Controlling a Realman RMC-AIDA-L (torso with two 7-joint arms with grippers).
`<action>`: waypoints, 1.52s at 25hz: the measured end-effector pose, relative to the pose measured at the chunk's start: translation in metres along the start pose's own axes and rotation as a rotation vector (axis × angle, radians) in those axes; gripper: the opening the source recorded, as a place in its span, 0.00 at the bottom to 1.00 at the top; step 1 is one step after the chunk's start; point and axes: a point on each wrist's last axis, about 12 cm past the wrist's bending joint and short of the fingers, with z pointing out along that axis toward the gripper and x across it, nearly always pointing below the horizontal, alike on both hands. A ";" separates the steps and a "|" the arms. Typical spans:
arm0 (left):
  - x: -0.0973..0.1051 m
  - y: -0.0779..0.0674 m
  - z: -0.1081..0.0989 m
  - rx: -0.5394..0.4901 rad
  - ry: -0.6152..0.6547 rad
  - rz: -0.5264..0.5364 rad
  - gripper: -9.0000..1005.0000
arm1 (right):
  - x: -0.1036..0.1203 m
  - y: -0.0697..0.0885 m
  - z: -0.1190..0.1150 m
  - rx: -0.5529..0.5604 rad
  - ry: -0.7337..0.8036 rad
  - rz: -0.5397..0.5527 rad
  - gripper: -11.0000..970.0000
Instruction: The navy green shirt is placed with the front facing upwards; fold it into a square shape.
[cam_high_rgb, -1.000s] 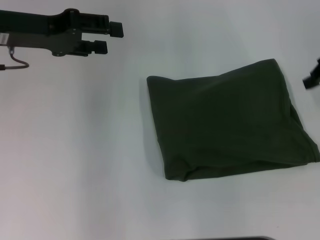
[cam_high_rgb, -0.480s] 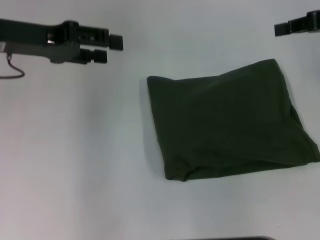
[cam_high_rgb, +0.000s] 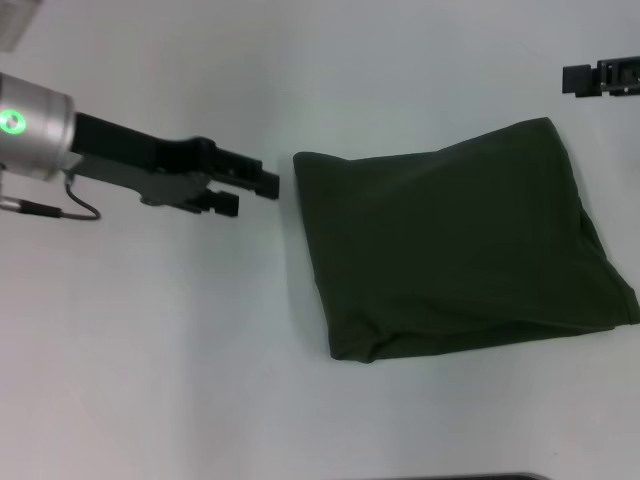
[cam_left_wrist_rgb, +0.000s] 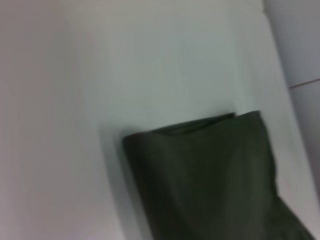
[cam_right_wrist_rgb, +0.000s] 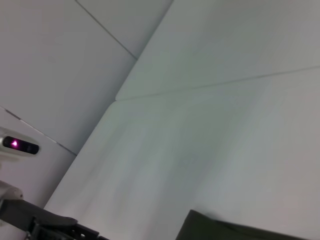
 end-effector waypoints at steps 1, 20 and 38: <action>0.000 0.000 0.006 -0.018 0.010 -0.002 0.72 | 0.002 -0.001 -0.001 0.000 0.001 0.005 0.48; 0.006 -0.014 0.068 -0.080 0.114 0.036 0.73 | 0.013 -0.006 -0.010 0.013 -0.014 0.037 0.93; 0.003 -0.019 0.095 -0.058 0.118 -0.055 0.70 | 0.012 -0.007 -0.011 0.011 -0.024 0.041 0.94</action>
